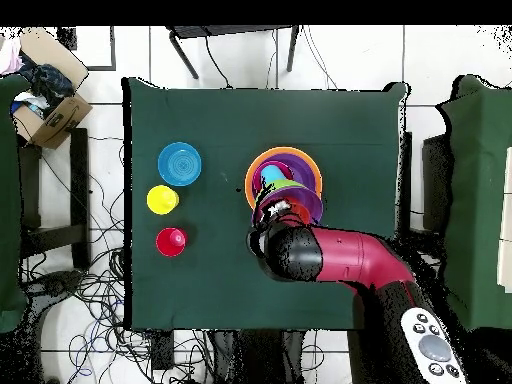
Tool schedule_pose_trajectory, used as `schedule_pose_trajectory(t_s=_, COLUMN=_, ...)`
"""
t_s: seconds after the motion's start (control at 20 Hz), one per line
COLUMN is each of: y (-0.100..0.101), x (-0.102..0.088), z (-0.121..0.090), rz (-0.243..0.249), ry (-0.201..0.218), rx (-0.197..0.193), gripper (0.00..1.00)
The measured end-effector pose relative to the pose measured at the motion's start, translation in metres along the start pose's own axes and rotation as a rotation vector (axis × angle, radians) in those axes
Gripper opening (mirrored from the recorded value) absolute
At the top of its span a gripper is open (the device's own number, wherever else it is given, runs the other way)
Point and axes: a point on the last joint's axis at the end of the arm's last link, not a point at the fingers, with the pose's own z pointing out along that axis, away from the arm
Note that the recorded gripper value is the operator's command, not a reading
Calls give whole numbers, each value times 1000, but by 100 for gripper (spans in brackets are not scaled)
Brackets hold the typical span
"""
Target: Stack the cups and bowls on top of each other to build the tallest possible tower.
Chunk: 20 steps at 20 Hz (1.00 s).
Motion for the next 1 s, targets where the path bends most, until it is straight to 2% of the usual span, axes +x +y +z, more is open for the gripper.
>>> schedule_pose_trajectory(t_s=0.6, y=6, x=-17, z=-15, rz=11, ry=-32, rx=-29, gripper=100)
schedule_pose_trajectory(t_s=1.0, y=13, x=-34, z=-33, rz=28, ry=-55, rx=-67, gripper=100)
